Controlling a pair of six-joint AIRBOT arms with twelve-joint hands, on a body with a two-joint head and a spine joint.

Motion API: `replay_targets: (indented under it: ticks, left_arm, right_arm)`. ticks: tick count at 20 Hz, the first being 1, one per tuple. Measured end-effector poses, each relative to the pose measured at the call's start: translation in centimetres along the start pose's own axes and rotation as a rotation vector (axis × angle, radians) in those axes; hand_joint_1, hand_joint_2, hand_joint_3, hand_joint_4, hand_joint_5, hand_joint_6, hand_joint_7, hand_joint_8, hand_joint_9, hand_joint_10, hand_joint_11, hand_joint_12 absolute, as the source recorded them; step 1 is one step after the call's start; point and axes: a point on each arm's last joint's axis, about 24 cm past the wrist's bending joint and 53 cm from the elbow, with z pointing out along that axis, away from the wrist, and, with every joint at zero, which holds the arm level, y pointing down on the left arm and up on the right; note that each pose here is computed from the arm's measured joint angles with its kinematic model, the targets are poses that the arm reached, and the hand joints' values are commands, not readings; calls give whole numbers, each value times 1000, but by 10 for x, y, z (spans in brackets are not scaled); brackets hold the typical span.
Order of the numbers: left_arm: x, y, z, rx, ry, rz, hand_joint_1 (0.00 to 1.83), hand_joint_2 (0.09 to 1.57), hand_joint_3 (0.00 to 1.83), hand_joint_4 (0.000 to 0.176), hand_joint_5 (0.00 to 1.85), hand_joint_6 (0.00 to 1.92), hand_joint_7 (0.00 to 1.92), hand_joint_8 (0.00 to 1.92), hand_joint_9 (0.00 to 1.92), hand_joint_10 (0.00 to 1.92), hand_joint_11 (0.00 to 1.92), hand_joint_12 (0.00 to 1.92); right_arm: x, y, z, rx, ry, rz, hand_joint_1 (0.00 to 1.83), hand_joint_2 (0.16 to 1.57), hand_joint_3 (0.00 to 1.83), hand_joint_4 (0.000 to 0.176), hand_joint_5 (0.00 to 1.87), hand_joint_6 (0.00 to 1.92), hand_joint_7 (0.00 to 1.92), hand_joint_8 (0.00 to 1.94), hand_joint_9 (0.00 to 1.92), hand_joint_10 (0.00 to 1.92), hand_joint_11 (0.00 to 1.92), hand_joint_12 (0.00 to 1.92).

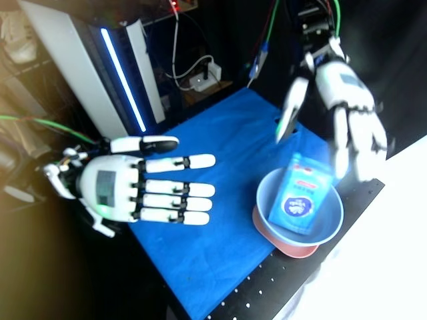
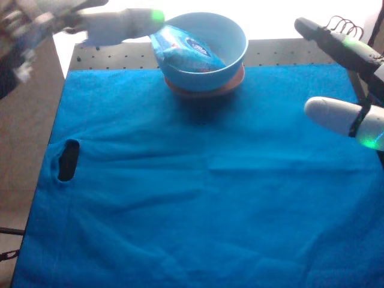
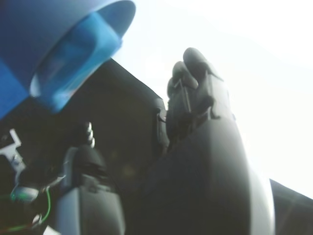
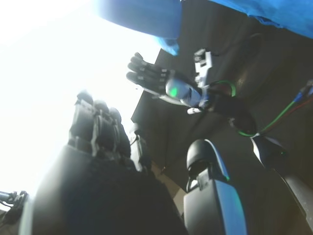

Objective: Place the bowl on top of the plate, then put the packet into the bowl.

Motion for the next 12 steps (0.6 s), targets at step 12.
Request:
replay_targets:
  ticks: [12]
  left_arm:
    - [6, 10, -137, 52, -148, -298, 540, 853, 0, 172, 0, 0, 0, 0, 51, 0, 118, 73]
  right_arm:
    - [-50, 36, -18, -31, -37, -103, 480, 927, 0, 176, 0, 0, 0, 0, 0, 0, 7, 4]
